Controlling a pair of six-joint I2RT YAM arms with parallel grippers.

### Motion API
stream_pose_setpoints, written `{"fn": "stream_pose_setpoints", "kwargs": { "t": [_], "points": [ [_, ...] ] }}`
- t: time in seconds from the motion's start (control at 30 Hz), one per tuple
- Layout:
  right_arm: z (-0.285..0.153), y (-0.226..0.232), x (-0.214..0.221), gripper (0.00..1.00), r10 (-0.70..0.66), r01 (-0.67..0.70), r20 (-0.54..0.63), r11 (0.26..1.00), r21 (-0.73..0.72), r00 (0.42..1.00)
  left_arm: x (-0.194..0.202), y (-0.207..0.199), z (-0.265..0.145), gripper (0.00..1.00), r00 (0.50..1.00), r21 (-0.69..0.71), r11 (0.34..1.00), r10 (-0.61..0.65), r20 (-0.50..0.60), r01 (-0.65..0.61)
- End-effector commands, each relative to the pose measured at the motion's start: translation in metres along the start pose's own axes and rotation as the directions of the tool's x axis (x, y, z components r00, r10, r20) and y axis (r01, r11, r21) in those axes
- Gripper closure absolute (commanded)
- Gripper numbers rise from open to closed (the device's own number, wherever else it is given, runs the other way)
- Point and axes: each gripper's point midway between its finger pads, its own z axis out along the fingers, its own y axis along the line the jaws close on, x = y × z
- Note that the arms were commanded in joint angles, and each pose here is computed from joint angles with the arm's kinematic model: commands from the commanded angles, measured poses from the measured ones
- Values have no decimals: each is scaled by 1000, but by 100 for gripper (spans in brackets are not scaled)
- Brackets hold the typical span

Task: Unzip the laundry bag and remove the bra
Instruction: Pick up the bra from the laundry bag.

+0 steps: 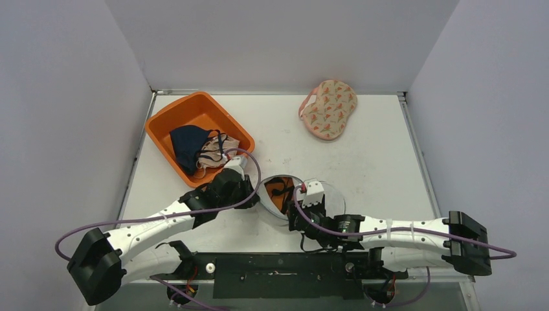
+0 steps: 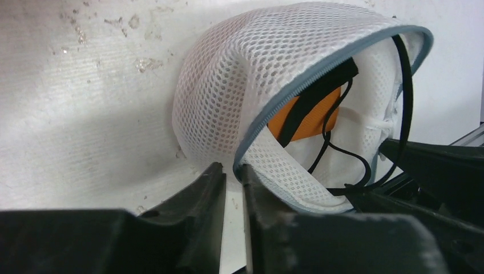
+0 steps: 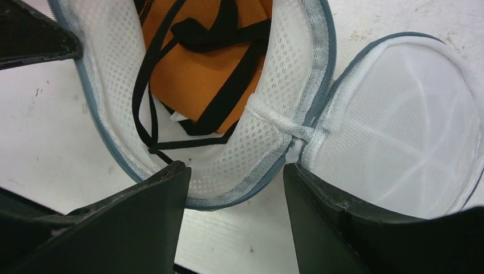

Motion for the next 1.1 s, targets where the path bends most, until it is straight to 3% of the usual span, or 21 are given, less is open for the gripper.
{"fn": "stream_pose_setpoints", "kwargs": {
  "t": [0.0,0.07,0.2,0.4,0.57,0.77,1.07],
  "points": [
    [-14,12,-7,38,7,-5,58,1000,-29,998,-2,-10,-9,91,999,87,996,5,46,-9],
    [-22,16,-6,34,5,-1,69,998,-56,998,6,-4,-11,100,999,87,996,4,40,-8],
    [-43,28,-36,23,71,-53,149,991,-125,986,17,4,-10,100,1000,92,996,-5,31,2],
    [-67,60,-94,21,145,-77,257,964,-254,955,15,-1,-8,100,999,109,994,-13,41,8],
    [-38,76,-98,21,111,-58,196,965,-257,974,12,-1,-3,100,999,101,995,-15,50,10],
    [13,48,-81,29,121,-94,124,975,-200,985,8,-7,0,100,998,113,993,-31,55,25],
    [47,40,-74,27,88,-61,132,979,-196,987,5,-12,9,100,999,109,994,-23,41,18]
  ]
}}
